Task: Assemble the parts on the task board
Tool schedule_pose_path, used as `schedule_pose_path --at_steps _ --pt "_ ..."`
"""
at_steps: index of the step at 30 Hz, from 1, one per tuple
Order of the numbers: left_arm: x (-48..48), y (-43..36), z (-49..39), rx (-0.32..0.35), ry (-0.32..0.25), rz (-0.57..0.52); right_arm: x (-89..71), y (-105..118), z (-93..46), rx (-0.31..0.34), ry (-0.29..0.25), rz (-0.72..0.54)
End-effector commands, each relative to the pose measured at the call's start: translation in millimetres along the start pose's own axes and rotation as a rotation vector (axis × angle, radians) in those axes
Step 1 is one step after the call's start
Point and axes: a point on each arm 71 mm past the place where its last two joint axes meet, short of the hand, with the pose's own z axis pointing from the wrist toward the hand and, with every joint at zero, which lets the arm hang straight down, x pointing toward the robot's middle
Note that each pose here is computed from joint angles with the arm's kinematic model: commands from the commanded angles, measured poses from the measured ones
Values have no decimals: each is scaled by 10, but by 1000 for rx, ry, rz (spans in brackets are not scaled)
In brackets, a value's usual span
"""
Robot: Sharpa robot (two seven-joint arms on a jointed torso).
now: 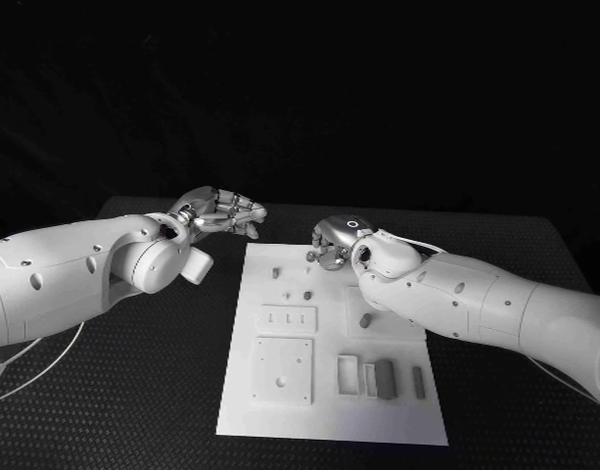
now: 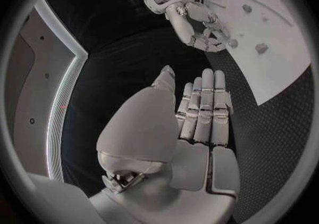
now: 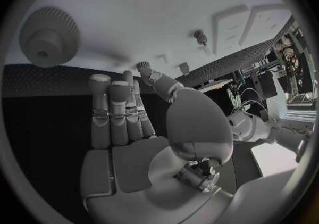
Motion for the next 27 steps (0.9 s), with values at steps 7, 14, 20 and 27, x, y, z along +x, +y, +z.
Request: schedule_pose_path --at_steps 7,14,20,27 --pt "-87 -10 -21 8 -14 3 -416 -43 -87 -46 -67 59" --pt "-119 1 -39 4 -21 3 -679 -350 -227 -23 -108 40" --pt "-144 8 -49 2 -27 4 -694 -572 -316 7 -80 0" --pt "-147 13 -40 2 -26 9 -655 -662 -394 14 -18 -54"
